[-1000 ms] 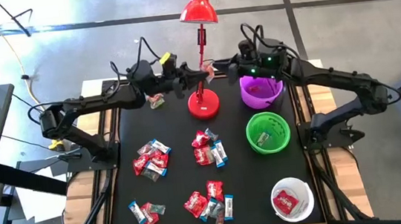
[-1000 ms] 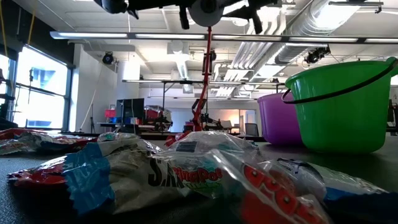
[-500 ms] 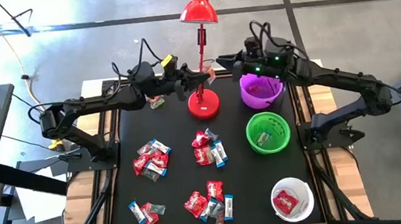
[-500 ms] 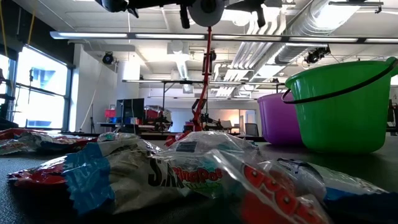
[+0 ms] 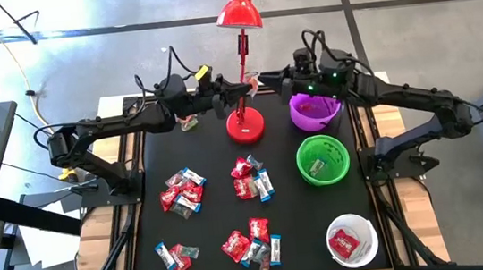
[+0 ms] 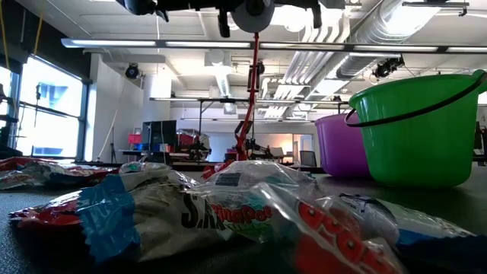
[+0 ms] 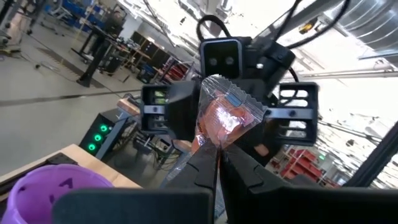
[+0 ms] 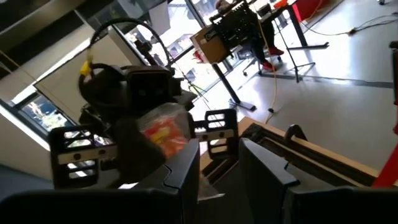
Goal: Organize candy in baskets
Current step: Put the orange gummy into the violet bucket
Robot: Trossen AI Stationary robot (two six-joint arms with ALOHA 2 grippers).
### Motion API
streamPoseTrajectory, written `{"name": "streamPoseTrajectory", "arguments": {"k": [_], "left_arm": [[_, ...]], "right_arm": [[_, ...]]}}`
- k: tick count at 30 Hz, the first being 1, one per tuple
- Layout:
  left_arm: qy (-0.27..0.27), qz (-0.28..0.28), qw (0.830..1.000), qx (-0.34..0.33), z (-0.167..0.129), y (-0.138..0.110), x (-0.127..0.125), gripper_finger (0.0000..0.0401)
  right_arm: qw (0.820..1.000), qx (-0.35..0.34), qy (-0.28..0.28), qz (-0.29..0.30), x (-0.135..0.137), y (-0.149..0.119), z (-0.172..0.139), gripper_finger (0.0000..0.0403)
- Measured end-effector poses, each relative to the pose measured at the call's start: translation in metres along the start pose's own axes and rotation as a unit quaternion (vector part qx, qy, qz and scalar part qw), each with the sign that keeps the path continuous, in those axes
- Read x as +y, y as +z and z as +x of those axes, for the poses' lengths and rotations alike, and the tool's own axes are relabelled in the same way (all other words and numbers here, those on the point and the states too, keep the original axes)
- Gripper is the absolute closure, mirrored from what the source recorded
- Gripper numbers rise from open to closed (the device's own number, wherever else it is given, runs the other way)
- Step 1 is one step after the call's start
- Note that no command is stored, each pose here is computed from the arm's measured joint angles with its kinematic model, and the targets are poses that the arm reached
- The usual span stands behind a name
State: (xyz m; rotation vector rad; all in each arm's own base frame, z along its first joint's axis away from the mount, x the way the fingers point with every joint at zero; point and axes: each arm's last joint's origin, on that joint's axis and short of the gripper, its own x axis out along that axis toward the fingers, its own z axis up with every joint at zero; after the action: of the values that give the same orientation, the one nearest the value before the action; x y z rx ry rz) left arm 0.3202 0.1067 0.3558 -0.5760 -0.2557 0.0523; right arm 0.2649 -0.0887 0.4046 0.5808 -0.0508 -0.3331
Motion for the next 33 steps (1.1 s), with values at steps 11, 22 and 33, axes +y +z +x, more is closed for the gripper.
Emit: {"name": "streamPoseTrajectory", "arguments": {"k": [11, 22, 33], "left_arm": [[0.003, -0.002, 1.0, -0.004, 0.002, -0.004, -0.006, 0.0401], [0.001, 0.003, 1.0, -0.004, 0.003, -0.009, -0.013, 0.0401], [0.0, 0.002, 1.0, -0.003, 0.004, -0.012, -0.016, 0.0401]], "right_arm": [[1.0, 0.001, 0.018, -0.001, 0.008, -0.003, 0.0, 0.0295], [0.999, -0.005, 0.035, 0.003, 0.015, -0.005, -0.001, 0.0295], [0.999, -0.001, 0.041, 0.003, 0.019, -0.007, -0.001, 0.0295]]}}
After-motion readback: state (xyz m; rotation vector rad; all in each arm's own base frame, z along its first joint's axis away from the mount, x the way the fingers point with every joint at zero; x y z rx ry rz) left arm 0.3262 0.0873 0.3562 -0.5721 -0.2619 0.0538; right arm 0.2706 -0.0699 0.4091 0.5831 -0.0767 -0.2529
